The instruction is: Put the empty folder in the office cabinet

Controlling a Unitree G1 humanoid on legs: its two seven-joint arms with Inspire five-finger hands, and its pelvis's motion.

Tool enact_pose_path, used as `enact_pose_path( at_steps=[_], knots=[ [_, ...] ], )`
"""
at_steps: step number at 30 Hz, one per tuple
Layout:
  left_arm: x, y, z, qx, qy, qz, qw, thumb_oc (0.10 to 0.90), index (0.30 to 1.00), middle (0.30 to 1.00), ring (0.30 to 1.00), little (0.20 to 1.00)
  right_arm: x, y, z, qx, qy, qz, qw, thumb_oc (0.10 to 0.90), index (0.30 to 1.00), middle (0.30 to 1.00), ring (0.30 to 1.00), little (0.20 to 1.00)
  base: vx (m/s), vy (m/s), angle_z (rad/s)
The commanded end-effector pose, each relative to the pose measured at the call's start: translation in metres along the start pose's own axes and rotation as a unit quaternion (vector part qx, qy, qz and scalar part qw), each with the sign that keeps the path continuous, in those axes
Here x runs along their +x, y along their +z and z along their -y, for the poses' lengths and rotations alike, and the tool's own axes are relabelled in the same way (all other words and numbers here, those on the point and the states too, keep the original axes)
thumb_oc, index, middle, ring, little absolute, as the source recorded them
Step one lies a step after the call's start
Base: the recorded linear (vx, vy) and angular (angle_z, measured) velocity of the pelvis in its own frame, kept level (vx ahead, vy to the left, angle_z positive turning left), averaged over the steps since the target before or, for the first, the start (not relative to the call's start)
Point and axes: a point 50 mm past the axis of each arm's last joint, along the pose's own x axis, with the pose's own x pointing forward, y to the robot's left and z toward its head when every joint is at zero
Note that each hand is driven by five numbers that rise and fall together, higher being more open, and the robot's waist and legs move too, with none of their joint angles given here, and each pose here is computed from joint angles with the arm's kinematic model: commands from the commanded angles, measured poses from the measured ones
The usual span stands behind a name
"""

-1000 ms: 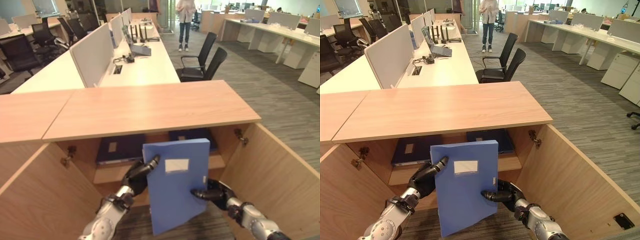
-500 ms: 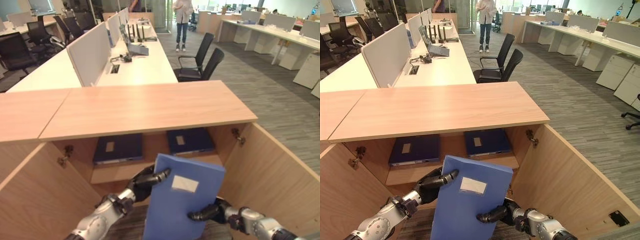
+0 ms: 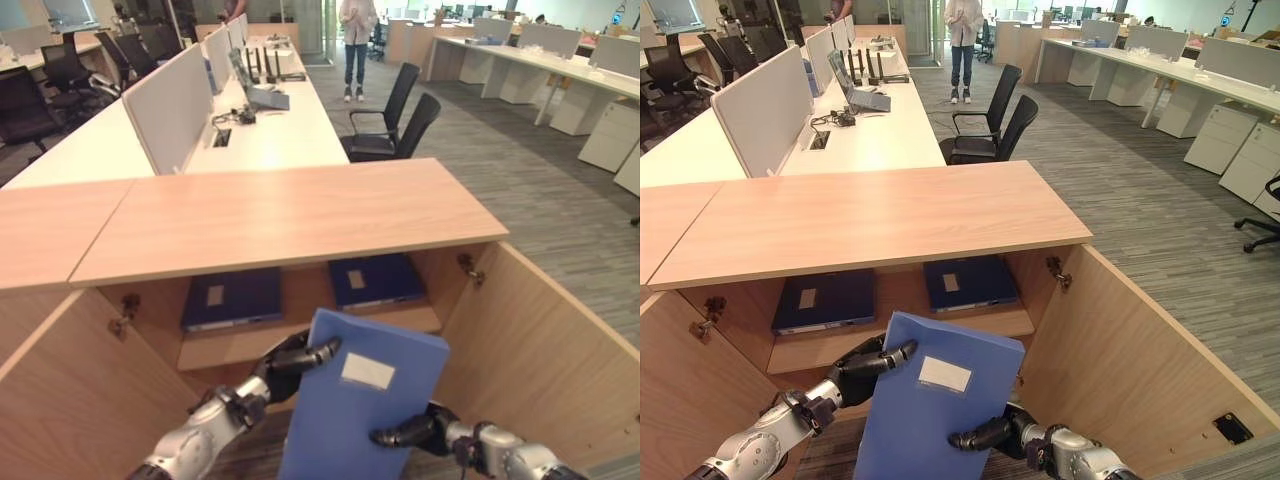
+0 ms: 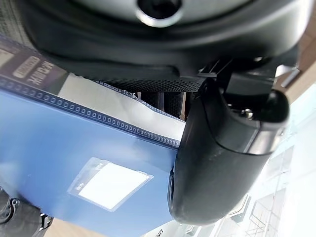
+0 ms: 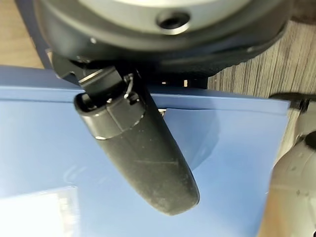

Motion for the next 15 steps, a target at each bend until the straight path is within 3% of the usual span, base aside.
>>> enact_pose_path(
  at_steps=[1,4,5,8,13,15],
  knots=[
    [0.053,-0.031,0.121,-0.012,-0.305,-0.022,0.952,0.8,0.9,0.9,0.9,0.9,0.037,0.125,-0.189,0.125,0.4,0.283,0.863,0.4,0.3,0.3,0.3,0.3,0.0,0.0,0.0],
    [0.047,-0.022,0.104,0.025,-0.268,-0.004,0.963,0.8,0.9,0.9,0.9,0.9,0.036,0.127,-0.179,0.164,0.378,0.303,0.859,0.4,0.3,0.3,0.3,0.3,0.0,0.0,0.0],
    [0.038,-0.019,0.083,0.045,-0.22,0.006,0.974,0.8,0.9,0.9,0.9,0.9,0.032,0.132,-0.164,0.202,0.348,0.339,0.85,0.4,0.3,0.3,0.3,0.3,0.03,0.0,0.03],
    [0.032,-0.021,0.067,0.029,-0.182,0.009,0.983,0.8,0.9,0.9,0.9,0.9,0.028,0.137,-0.153,0.231,0.323,0.369,0.84,0.4,0.3,0.3,0.3,0.3,0.04,-0.007,0.03],
    [0.006,-0.042,0.018,-0.02,-0.048,0.004,0.999,0.8,0.9,0.9,0.9,0.9,0.008,0.153,-0.115,0.274,0.243,0.464,0.806,0.4,0.3,0.3,0.3,0.3,0.04,-0.023,0.08],
    [-0.004,-0.052,0.003,-0.002,-0.012,-0.017,1.0,0.8,0.9,0.9,0.9,0.9,0.002,0.159,-0.108,0.278,0.229,0.489,0.794,0.4,0.3,0.3,0.3,0.3,0.03,-0.026,0.1]
  ],
)
